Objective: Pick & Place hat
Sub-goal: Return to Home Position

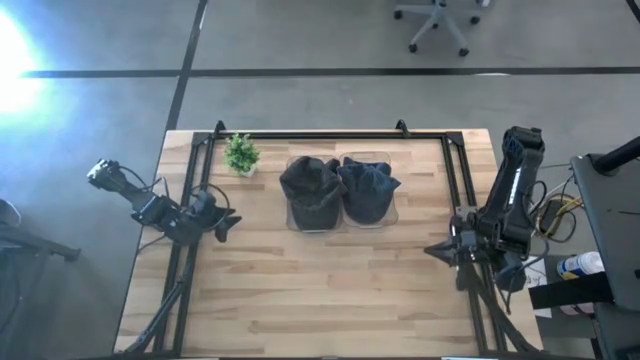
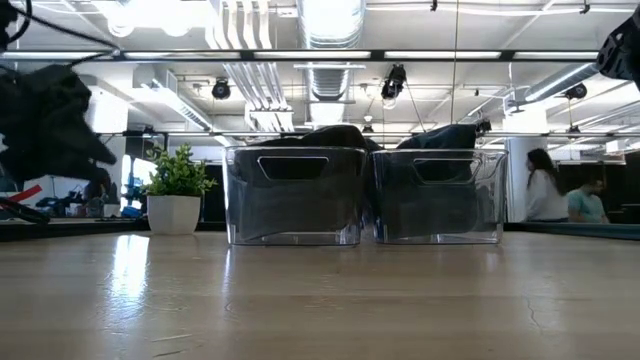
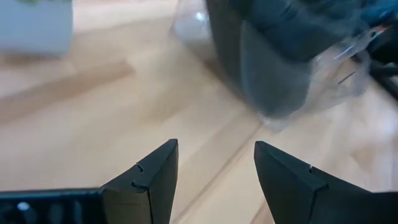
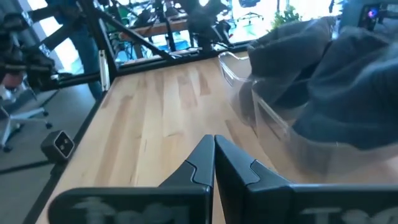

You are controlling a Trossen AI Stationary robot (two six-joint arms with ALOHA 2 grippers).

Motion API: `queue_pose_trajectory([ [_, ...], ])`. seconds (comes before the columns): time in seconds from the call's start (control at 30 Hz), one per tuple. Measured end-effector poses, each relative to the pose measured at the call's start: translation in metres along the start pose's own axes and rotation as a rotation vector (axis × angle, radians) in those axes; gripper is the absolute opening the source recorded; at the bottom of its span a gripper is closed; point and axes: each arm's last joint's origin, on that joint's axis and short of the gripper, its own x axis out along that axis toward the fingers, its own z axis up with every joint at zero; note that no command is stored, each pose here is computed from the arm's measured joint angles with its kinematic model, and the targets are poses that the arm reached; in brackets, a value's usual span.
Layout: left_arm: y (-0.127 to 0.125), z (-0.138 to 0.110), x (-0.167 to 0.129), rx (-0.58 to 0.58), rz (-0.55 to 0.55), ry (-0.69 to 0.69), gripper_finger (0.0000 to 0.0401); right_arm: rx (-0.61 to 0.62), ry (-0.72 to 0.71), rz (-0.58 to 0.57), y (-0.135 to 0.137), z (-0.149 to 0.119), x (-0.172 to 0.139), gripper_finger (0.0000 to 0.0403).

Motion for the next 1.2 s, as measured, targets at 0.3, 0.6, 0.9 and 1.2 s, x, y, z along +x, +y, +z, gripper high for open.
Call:
queue_pose_trajectory([
  [0.3, 0.008, -0.006, 0.002, 0.005, 0.025, 0.060, 0.0204, 0.062, -0.078, -0.040, -0.015, -0.033, 0.007, 0.0009],
  [0.6, 0.008, -0.006, 0.002, 0.038, 0.037, 0.057, 0.0204, -0.052, -0.075, -0.057, -0.028, -0.052, 0.010, 0.0009],
  [0.9, 0.006, -0.005, 0.001, 0.023, 0.024, 0.062, 0.0204, -0.154, 0.033, -0.014, -0.038, -0.069, 0.012, 0.0009],
  [1.2, 0.006, -0.005, 0.001, 0.016, 0.018, 0.060, 0.0204, -0.183, 0.037, -0.007, -0.036, -0.068, 0.012, 0.0009],
])
